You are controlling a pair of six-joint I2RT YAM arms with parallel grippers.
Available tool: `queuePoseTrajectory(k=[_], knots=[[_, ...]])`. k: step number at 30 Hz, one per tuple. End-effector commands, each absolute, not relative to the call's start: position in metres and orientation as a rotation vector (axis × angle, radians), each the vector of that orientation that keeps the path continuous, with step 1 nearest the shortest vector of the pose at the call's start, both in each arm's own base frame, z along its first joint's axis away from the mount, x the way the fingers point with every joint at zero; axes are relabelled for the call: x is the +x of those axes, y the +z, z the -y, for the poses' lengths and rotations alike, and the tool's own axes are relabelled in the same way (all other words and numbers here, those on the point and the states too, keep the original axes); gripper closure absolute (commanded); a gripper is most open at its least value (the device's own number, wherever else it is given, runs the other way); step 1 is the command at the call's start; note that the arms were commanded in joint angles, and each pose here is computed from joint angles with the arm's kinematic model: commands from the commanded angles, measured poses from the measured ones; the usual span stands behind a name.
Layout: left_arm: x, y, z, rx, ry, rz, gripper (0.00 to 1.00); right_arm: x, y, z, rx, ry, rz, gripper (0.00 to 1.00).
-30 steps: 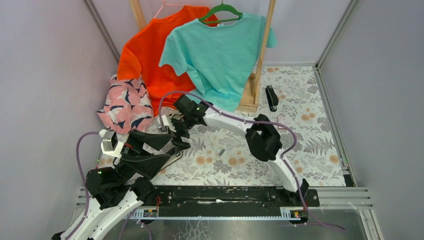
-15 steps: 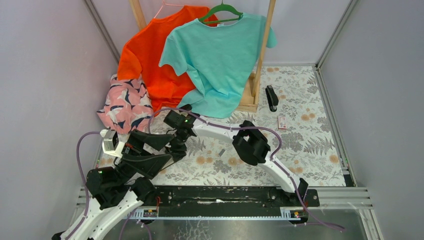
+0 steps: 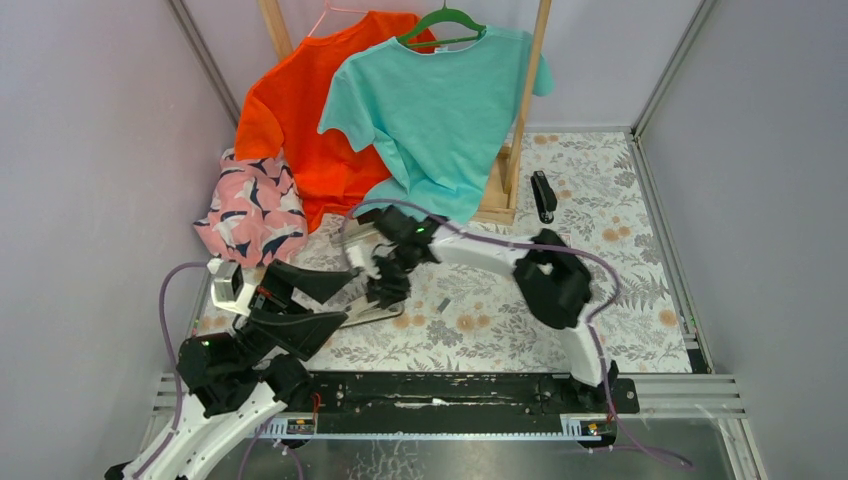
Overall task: Unload the staples from the stapler
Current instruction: Place the staple at the center of the board.
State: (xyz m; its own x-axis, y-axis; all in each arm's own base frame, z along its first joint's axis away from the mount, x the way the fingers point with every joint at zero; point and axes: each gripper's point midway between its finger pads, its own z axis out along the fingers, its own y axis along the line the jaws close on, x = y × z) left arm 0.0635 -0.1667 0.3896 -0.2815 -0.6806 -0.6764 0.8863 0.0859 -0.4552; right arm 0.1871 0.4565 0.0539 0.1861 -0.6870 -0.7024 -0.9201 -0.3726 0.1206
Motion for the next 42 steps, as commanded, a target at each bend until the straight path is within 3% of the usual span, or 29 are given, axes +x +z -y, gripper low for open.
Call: queuePoseTrajectory(k=[1, 11, 18, 24, 32, 42], knots=[[0.056, 0.388, 0.171, 0.308, -1.603, -0.973, 0.00, 0.233, 0.144, -0.423, -1.805, 1.029, -1.466, 1.00], [0.075, 0.348, 0.219, 0.409, -1.719, -0.979, 0.01, 0.264, 0.208, -0.310, -1.371, 1.070, -1.560, 1.00], [0.109, 0.297, 0.236, 0.398, -1.586, -0.995, 0.03, 0.265, 0.250, -0.259, -1.062, 1.068, -1.619, 1.00], [0.150, 0.272, 0.244, 0.312, -1.437, -1.047, 0.00, 0.251, 0.279, -0.245, -0.883, 1.247, -1.602, 1.00], [0.196, 0.261, 0.285, 0.170, -1.529, -1.218, 0.00, 0.249, 0.290, -0.233, -0.723, 1.426, -1.576, 1.00], [0.224, 0.262, 0.315, 0.049, -1.593, -1.269, 0.00, 0.239, 0.310, -0.229, -0.642, 1.527, -1.513, 1.00]])
